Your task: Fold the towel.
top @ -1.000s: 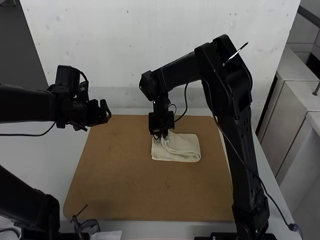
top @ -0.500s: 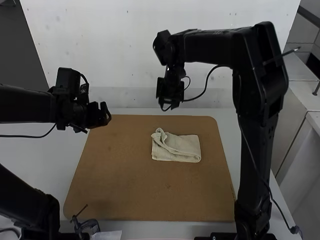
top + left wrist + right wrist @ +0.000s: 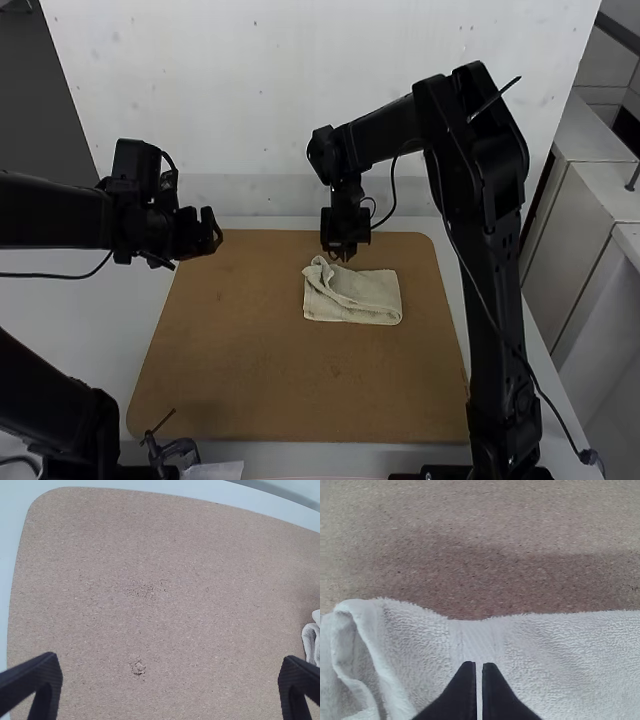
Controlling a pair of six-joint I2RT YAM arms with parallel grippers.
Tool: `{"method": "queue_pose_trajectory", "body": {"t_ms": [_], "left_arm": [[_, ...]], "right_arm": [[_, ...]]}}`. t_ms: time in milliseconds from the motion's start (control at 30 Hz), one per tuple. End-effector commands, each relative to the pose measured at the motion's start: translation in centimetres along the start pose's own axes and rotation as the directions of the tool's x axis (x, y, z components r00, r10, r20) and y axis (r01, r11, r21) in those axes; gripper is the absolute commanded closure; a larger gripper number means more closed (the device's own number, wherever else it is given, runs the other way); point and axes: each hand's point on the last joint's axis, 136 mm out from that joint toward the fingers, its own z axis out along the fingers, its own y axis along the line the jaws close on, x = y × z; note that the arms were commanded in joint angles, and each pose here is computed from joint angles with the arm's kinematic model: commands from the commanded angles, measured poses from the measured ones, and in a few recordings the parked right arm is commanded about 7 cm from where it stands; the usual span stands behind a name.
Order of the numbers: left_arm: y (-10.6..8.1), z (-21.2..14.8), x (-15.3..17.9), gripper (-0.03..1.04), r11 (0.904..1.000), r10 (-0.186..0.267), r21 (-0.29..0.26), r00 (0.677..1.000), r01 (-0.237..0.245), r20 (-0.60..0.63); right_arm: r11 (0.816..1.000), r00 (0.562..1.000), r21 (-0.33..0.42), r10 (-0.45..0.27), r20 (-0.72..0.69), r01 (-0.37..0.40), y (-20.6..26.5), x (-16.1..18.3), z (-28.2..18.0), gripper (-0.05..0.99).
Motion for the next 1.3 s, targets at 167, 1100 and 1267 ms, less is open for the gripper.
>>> {"method": "queue_pose_trajectory", "body": {"t_ms": [167,1100,1267], "left_arm": [[0.2,0.2,0.1,0.04,0.9999,0.010,-0.004,1.000,-0.010,-0.003],[0.2,0.2,0.5,0.04,0.9998,0.019,0.006,1.000,-0.019,0.001],[0.2,0.2,0.4,0.04,0.9998,0.019,0.006,1.000,-0.020,0.008]], "right_arm": [[0.995,0.995,-0.018,-0.100,0.012,0.100,3.7,1.7,-0.8,0.92],[1.000,0.998,-0.019,-0.021,0.064,0.022,1.6,-0.6,-2.6,0.92],[1.000,0.998,0.010,0.006,0.060,-0.007,-0.3,-1.4,-1.4,0.92]]}}
